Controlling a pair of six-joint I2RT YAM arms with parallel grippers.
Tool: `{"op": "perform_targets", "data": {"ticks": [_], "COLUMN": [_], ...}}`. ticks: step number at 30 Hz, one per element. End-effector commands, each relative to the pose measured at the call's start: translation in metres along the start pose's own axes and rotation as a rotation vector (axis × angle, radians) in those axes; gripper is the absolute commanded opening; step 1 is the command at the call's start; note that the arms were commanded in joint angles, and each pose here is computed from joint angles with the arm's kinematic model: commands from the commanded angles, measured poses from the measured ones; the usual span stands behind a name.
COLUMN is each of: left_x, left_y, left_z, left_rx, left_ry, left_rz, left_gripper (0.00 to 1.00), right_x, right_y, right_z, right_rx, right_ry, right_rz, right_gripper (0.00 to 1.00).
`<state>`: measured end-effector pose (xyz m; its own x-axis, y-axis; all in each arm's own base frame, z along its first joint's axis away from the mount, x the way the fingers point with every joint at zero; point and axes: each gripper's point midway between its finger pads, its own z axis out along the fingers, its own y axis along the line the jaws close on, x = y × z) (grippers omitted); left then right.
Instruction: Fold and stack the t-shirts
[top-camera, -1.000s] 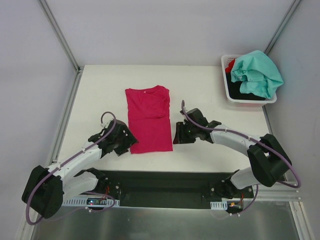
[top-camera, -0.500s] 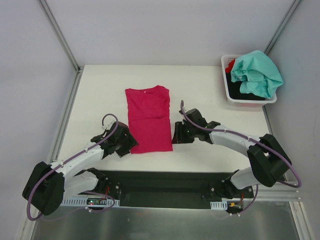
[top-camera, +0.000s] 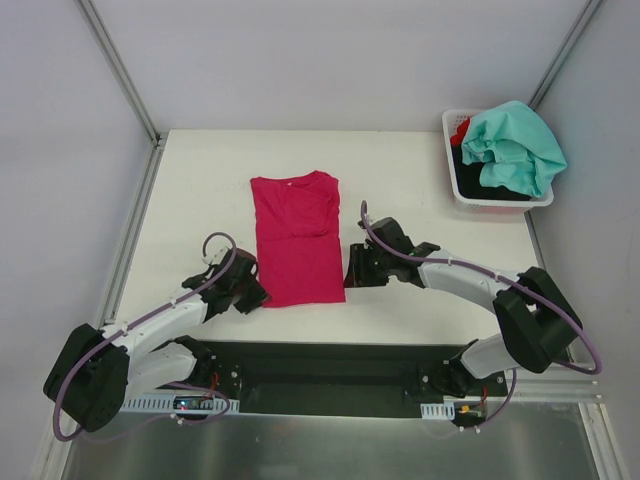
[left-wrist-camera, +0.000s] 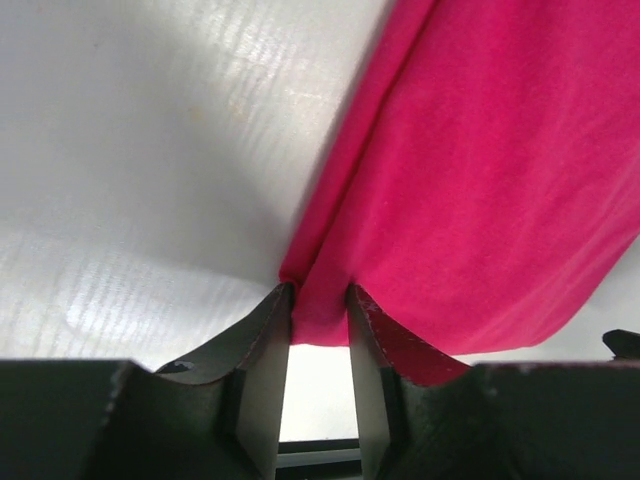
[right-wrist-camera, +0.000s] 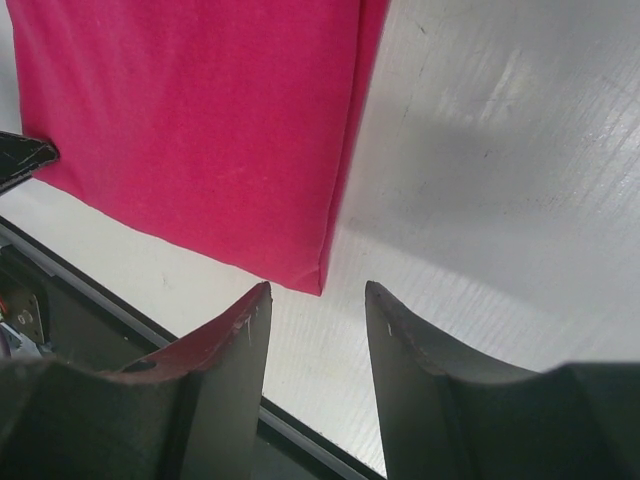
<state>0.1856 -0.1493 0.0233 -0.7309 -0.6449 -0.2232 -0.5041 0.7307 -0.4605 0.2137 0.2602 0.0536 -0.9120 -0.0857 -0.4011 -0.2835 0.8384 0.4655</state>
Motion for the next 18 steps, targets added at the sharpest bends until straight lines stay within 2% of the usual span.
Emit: {"op": "perform_targets", "data": {"ticks": [1,6,10,13,18], "left_x": [0.000,0.001,0.002,0.003,0.003], "left_y": [0.004,0.005,0.006,0.006,0.006], "left_z": [0.000,-0.001,0.000,0.001,0.002], "left_rx": [0.005,0.007,0.003,-0.001,-0.009], "left_ry": [-0.018,-0.017,-0.012,-0.005,-0.004], "left_rz": [-0.011,-0.012,-0.013,-0.012,-0.007], "left_gripper": [0.27,0.22,0.05,0.00,0.00], "right_x": [-0.010,-0.008,-0.007,-0.006,-0.001], "right_y": [0.008,0.009,0.013,0.017,0.023], "right_z": [0.001,0.006,0.009,0.012,0.019], "right_rx": [-0.006,-0.005,-0.011,-0.017,-0.024], "right_ry": [-0.016,-0.003,0.003,0.012,0.033], "right_rz": [-0.006,-0.008,-0.007,-0.013,-0.019], "right_gripper": [0.46,0.47,0.47,0.47,0.47]}}
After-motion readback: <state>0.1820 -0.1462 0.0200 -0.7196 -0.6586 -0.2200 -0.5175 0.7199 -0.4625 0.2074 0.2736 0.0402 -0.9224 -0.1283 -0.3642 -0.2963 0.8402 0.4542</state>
